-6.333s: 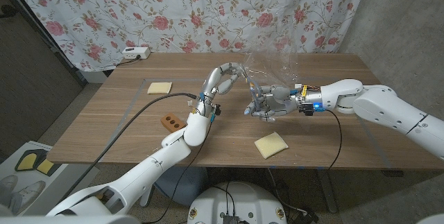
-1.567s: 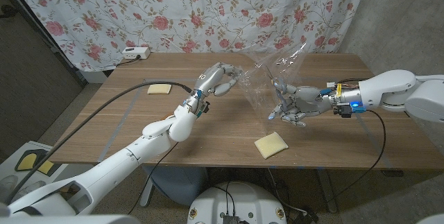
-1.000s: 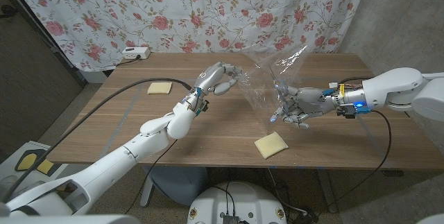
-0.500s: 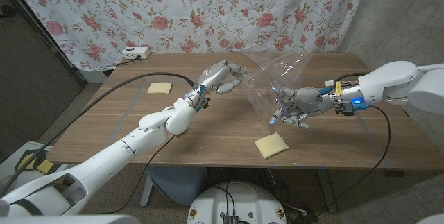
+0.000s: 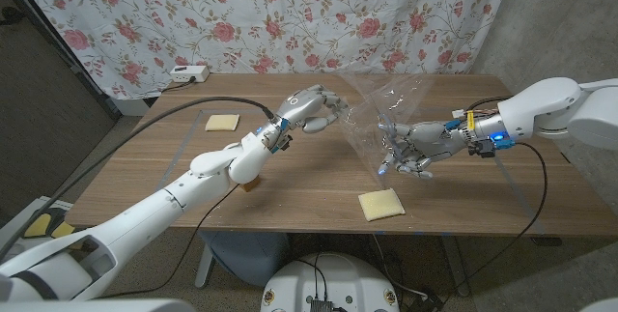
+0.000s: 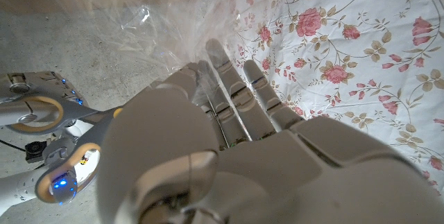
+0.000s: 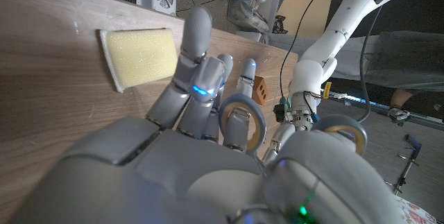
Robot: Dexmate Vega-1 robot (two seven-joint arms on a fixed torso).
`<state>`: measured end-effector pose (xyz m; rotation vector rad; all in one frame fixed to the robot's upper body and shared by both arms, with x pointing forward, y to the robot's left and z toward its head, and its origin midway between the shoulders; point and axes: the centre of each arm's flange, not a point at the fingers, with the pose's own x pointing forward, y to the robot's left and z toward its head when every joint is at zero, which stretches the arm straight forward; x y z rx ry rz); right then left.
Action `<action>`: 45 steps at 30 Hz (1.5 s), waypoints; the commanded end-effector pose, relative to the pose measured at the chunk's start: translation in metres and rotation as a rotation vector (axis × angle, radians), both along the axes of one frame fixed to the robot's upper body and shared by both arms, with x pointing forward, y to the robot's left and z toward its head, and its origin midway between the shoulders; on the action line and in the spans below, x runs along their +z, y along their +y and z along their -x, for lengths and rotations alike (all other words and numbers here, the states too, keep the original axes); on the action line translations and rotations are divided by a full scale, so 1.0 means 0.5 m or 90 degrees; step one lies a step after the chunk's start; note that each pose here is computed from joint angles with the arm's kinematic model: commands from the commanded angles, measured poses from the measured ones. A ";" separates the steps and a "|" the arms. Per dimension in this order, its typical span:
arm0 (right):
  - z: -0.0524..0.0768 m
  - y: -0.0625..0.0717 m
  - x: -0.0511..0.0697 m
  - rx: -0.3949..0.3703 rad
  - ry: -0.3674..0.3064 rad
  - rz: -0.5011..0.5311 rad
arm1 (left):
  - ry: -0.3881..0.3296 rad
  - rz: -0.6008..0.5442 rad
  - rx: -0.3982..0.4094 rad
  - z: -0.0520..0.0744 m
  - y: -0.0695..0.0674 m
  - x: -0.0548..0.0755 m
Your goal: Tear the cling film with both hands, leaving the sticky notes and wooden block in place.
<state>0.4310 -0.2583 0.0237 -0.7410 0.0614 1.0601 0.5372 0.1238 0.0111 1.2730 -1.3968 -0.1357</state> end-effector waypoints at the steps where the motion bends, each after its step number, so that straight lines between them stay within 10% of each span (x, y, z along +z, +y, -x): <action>1: -0.016 -0.003 -0.002 -0.015 0.018 0.021 | -0.037 -0.015 -0.001 0.010 0.007 0.000; 45: -0.029 0.005 0.028 -0.028 0.001 0.036 | -0.065 -0.054 -0.009 0.024 0.008 -0.021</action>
